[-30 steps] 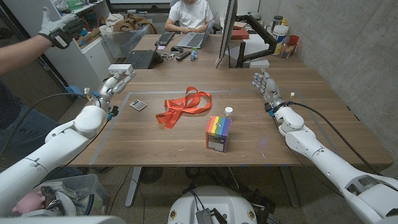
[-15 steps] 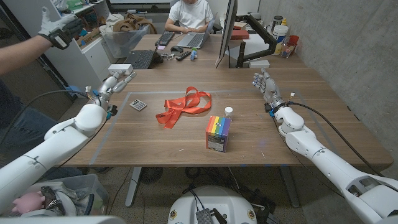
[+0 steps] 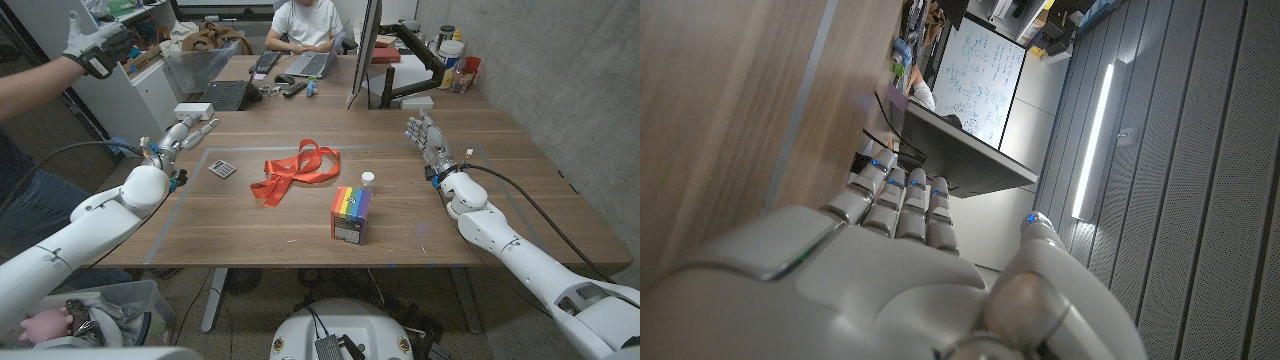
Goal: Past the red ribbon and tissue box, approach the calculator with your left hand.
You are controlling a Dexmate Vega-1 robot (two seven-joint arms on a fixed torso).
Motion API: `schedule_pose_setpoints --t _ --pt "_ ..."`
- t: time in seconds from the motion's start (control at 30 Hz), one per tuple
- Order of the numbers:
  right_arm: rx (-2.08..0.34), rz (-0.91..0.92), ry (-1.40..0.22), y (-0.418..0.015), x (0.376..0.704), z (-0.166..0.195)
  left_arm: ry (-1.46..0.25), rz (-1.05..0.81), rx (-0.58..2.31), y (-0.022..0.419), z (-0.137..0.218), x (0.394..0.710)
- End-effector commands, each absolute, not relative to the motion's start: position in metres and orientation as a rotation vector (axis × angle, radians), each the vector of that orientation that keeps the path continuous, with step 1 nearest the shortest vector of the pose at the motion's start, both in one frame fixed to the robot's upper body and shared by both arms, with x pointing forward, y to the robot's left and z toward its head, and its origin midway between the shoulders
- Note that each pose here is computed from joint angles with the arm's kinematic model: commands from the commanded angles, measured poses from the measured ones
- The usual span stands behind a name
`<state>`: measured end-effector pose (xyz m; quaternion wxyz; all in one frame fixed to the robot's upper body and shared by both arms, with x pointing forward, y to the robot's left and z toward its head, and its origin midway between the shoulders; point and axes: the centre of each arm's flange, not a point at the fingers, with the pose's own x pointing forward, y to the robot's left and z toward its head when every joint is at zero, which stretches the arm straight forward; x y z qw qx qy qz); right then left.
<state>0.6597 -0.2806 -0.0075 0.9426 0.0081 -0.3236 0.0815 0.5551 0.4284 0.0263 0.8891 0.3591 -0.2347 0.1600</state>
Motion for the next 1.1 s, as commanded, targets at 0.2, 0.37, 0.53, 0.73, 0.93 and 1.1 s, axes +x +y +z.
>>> schedule_pose_setpoints --t 0.2,0.37,0.53,0.73,0.93,1.1 --pt "0.024 0.168 -0.658 -0.278 0.665 -0.008 -0.452 0.353 0.778 0.435 0.029 0.56" --pt "0.021 0.166 -0.662 -0.279 0.666 -0.008 -0.441 0.353 0.791 0.435 0.029 0.563" --pt "0.014 0.164 -0.668 -0.279 0.665 -0.006 -0.424 0.356 0.807 0.436 0.028 0.567" --pt "0.005 0.163 -0.672 -0.28 0.665 -0.004 -0.401 0.345 0.793 0.438 0.024 0.571" --pt "-0.002 0.166 -0.677 -0.279 0.665 0.0 -0.378 0.342 0.797 0.439 0.02 0.575" --pt "-0.028 0.161 -0.686 -0.278 0.665 0.002 -0.375 0.335 0.808 0.438 0.02 0.578"
